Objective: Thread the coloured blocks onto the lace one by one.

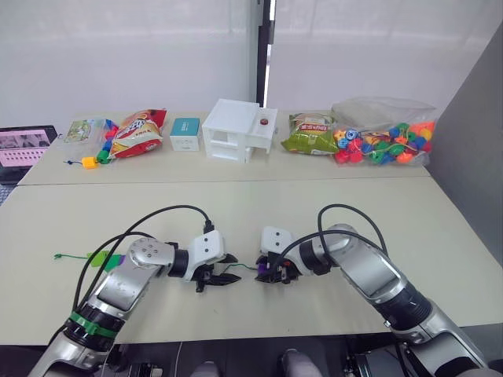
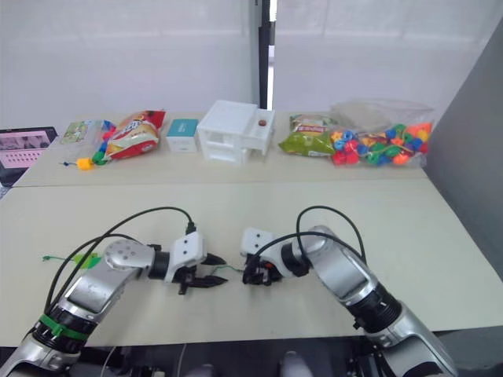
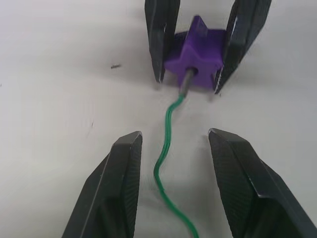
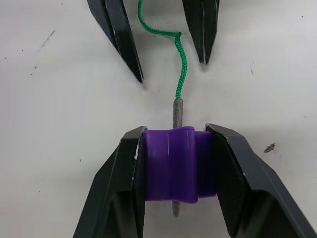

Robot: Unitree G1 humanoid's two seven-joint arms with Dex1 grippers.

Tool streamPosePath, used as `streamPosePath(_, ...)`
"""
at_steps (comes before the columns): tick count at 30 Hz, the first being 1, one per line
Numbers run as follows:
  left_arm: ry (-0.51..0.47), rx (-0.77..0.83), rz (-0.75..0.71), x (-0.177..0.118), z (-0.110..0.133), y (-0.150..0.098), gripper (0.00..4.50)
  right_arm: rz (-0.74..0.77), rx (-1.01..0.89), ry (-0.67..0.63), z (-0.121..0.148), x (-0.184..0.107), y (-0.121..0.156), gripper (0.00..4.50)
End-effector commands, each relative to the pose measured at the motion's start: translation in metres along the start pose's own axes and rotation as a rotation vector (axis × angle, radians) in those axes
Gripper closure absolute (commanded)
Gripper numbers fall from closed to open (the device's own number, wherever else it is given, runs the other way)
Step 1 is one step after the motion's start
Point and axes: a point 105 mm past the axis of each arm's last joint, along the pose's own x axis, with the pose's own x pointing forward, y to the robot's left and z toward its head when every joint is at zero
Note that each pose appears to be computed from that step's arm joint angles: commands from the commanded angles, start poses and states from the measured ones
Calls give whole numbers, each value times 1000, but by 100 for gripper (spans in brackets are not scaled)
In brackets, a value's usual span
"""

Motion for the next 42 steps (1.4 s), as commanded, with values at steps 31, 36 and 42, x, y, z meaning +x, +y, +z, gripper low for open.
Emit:
streamPosePath(31, -50, 45, -26, -12, 28, -1, 336, -32, -1, -39, 9, 2, -3, 210)
streamPosePath(36, -45, 88, -52, -16, 37, 0, 166, -60, 3, -57, 12, -13, -4, 39)
streamPosePath(42, -20, 188, -153, -9, 45, -6, 35, -77, 6, -83, 12, -52, 7, 0)
